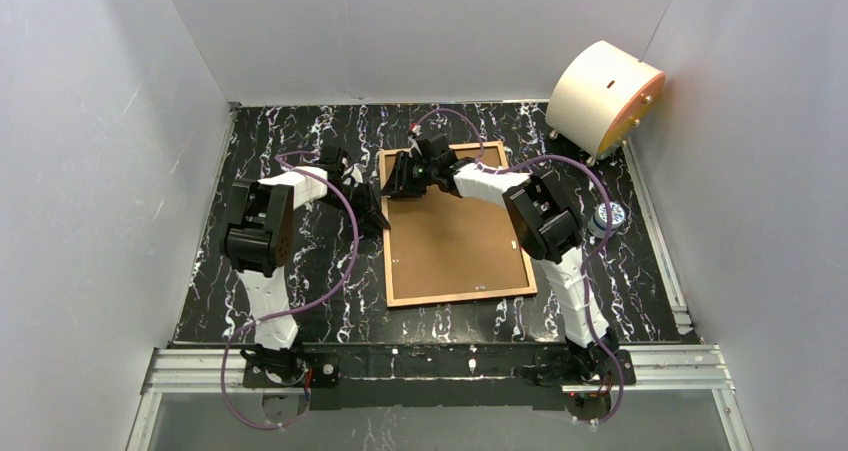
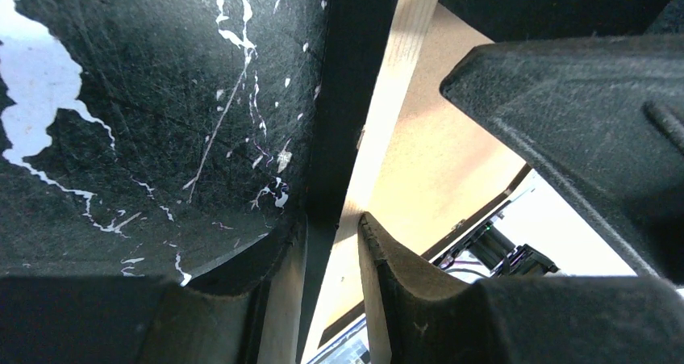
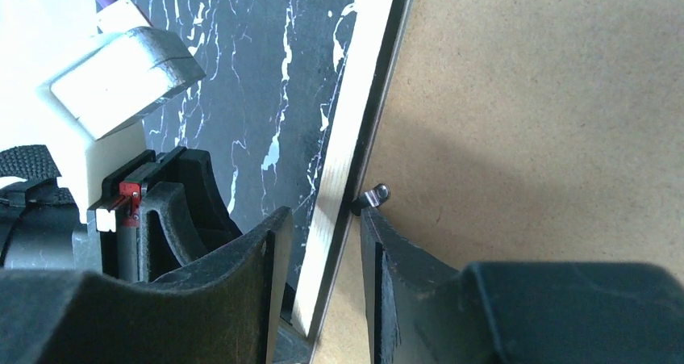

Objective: Put the photo into the frame

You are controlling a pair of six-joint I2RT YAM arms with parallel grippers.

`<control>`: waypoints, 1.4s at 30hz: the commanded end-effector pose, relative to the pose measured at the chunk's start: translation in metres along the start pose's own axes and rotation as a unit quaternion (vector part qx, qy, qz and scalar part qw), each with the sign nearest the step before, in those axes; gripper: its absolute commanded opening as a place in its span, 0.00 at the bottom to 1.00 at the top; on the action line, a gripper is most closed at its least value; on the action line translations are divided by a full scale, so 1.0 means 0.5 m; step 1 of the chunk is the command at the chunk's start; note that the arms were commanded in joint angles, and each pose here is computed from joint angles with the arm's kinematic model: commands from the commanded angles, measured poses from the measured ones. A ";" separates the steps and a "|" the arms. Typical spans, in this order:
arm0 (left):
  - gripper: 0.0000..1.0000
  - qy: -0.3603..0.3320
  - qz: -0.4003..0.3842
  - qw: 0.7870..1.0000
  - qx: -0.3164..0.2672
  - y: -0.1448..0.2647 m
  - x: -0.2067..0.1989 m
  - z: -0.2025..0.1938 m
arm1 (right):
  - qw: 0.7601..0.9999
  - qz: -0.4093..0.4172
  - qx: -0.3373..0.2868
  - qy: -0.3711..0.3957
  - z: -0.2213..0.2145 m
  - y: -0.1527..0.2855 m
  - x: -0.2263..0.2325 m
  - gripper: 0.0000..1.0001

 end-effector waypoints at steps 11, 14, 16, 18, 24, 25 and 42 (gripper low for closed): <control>0.27 0.001 0.055 0.998 0.005 -0.029 0.066 -0.019 | 0.998 -0.053 0.001 -0.025 -0.024 -0.044 -0.077 0.47; 0.27 0.001 0.054 0.999 0.004 -0.028 0.065 -0.018 | 0.998 -0.057 -0.002 -0.029 -0.022 -0.048 -0.080 0.47; 0.28 0.001 0.055 0.998 0.003 -0.027 0.065 -0.018 | 0.998 -0.059 -0.004 -0.030 -0.019 -0.049 -0.081 0.47; 0.28 0.001 0.056 0.998 0.003 -0.027 0.065 -0.017 | 0.998 -0.060 -0.005 -0.034 -0.019 -0.052 -0.082 0.47; 0.29 0.005 0.058 0.998 0.002 -0.029 0.066 -0.016 | 0.995 -0.070 -0.006 -0.064 -0.022 -0.051 -0.087 0.43; 0.29 0.006 0.057 0.998 0.002 -0.029 0.066 -0.016 | 0.994 -0.080 -0.002 -0.077 -0.028 -0.049 -0.091 0.41; 0.37 0.002 0.045 0.999 -0.020 0.001 0.021 0.028 | 0.995 0.054 -0.078 -0.012 0.118 0.134 0.125 0.52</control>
Point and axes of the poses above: each gripper's point midway between its finger pads, its own y axis back along the fingers, its own x axis along the line the jaws close on, z = x × y, the point moved 1 cm from there along y, back along the fingers, and after that the axes turned 2 degrees about -y, right-handed, at the moved point
